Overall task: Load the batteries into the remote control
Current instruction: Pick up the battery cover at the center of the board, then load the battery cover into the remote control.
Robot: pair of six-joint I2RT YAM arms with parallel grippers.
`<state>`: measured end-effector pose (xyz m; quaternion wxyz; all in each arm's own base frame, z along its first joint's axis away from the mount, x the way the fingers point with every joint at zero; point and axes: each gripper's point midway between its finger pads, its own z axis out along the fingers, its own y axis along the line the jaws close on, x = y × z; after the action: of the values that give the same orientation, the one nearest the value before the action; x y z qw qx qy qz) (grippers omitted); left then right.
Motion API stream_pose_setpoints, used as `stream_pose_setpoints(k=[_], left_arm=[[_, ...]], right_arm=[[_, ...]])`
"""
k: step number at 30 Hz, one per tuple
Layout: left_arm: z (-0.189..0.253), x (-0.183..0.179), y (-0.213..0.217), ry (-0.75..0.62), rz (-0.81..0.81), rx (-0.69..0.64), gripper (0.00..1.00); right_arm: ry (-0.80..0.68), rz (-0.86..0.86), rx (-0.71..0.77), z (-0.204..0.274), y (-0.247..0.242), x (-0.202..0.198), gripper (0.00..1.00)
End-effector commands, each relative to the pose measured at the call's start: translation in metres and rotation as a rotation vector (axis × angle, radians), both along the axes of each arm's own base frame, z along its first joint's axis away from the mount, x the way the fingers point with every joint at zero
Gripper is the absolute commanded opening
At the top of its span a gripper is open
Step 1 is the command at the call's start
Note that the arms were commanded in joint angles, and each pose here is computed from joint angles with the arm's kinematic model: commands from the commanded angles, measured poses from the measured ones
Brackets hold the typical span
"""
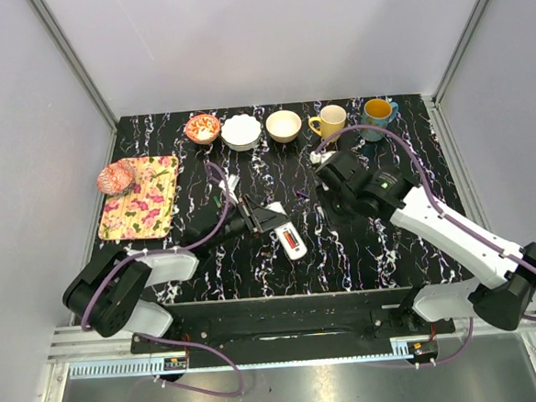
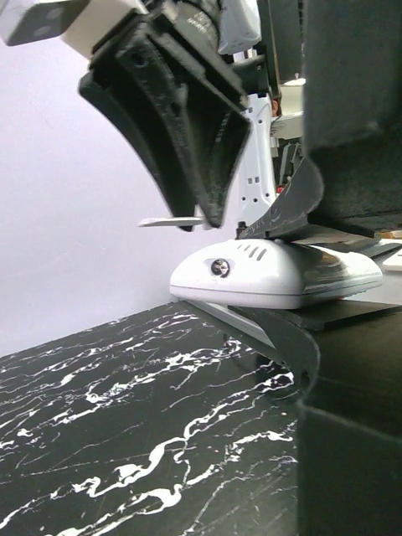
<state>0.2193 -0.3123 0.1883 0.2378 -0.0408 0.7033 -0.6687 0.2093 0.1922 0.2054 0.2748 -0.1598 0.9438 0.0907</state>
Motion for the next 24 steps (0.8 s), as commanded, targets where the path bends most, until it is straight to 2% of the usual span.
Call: stream_pose_setpoints(k=[1, 9, 17, 24], left_arm=[[0.035, 0.018, -0.012, -0.088, 0.068, -0.130, 0.00], [0.028, 0.031, -0.023, 0.000, 0.096, -0.240, 0.00], [0.017, 0.032, -0.028, 0.008, 0.105, -0.186, 0.00], [0.012, 0.034, -0.026, -0.014, 0.132, -0.152, 0.00]], right_arm=[[0.147, 0.121, -0.057, 0.004, 0.002, -0.032, 0.00], [0.235, 0.214, -0.044, 0.019, 0.019, -0.042, 0.00], [0.302, 0.294, -0.128, 0.003, 0.040, -0.051, 0.00], [0.298, 0.288, -0.159, -0.001, 0.051, -0.043, 0.00]])
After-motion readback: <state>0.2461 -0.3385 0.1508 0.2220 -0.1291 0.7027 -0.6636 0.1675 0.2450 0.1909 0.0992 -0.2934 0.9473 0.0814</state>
